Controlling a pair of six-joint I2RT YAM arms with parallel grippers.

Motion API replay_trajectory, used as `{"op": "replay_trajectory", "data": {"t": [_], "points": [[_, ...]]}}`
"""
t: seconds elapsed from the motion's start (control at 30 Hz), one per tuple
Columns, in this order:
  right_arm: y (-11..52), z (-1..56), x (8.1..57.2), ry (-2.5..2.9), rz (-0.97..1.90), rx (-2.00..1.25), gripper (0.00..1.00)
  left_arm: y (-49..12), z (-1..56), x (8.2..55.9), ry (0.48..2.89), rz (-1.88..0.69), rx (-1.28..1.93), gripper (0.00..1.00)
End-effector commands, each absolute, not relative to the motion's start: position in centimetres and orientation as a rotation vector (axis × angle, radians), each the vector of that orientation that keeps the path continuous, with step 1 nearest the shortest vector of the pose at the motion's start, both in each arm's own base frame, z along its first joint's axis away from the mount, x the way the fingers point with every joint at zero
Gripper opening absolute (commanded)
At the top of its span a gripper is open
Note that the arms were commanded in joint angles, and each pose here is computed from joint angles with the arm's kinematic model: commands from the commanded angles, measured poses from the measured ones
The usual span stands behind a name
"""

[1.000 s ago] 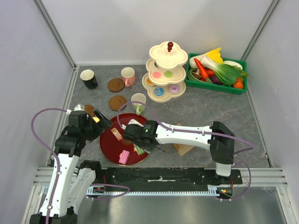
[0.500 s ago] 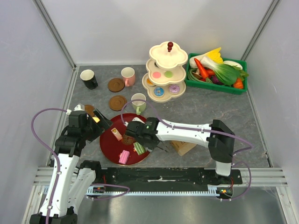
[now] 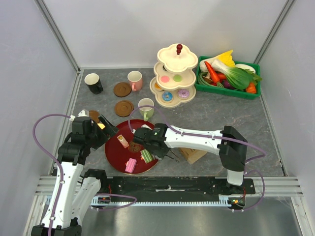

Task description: Serve the afternoon tea

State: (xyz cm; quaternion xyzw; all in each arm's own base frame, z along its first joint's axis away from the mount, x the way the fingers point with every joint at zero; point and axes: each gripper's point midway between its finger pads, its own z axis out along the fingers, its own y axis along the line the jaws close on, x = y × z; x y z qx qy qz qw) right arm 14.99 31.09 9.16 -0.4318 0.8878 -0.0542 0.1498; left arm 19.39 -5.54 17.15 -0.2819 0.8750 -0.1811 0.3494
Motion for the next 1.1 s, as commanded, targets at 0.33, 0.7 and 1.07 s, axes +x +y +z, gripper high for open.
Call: {"op": "replay_trajectory", "data": {"t": [0.33,0.7,1.07], "points": [[31.4,12.6,17.0,2.465,-0.213,-1.165,0.48,-5.2,18.4,19.6,2.241,-0.448,-0.683,0.99],[32.8,18.0,18.3,2.360,-0.082,-1.042,0.44,-5.1,18.9,19.5,2.227,-0.443,-0.681,0.99],[28.4,26.4,25.1,2.237,-0.079,-0.664,0.44,-5.0,19.3,19.4,2.210,-0.447,-0.679,0.99]]}}
